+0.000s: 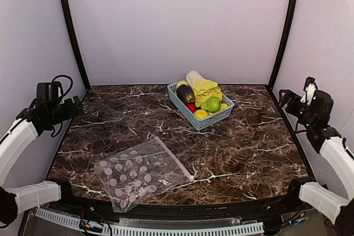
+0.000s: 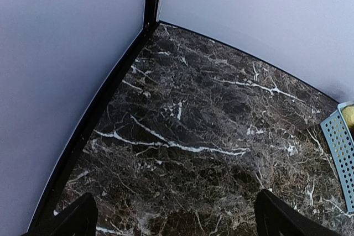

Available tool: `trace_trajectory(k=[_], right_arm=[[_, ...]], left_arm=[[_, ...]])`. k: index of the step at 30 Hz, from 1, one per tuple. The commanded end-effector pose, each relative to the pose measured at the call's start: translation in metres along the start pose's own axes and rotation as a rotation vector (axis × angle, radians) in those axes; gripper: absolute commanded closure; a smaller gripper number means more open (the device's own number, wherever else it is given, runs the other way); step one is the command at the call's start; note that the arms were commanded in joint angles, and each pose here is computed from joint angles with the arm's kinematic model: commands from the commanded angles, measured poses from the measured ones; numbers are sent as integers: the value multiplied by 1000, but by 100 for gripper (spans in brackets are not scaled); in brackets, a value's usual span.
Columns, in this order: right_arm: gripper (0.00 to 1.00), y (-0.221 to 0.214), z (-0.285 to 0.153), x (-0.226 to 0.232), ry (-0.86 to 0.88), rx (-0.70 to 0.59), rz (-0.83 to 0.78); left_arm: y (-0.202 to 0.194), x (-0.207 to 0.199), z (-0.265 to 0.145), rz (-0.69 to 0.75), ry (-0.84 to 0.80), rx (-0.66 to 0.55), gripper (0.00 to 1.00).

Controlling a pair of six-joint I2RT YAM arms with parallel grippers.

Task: Place the food in the zip-top bag and seal the zipper
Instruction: Pick up the zipper food storage bag at the center of the board.

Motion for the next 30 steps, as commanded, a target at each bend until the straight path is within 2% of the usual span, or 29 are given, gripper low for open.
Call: trace_trajectory(k=[1,6,10,12,17,21,30], right_arm=[[1,-2,-7,2,20,15,21],[1,-4,-8,10,68,66,-15],[1,-8,-10,20,136,119,-29],[1,-11,-12,25,172,147,-29],[1,-30,-13,33,263,215,-6],[1,-41,-12,42,341,269,22],[1,-58,-13,51,407,328,22]], left_arm=[[-25,5,-7,1,1,145,0],[-42,1,-15,-26,-65,225,0],[-70,-16,-24,-44,-234,363,0],[-89,-16,-30,-47,-249,442,0],[-128,-33,-54,-38,-294,542,0],[-162,-40,-57,-60,-305,646,0],[-183,-31,-66,-108,-256,700,0]])
Point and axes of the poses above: each gripper's point midway between its finger pads, its own z axis out along the fingers, its own x axis along the line the jaws close on, y = z × x, the point moved 4 cm from there along -z, back along the fingers, and after that the axes turned 4 degrees about -z, right-handed, at the moved point
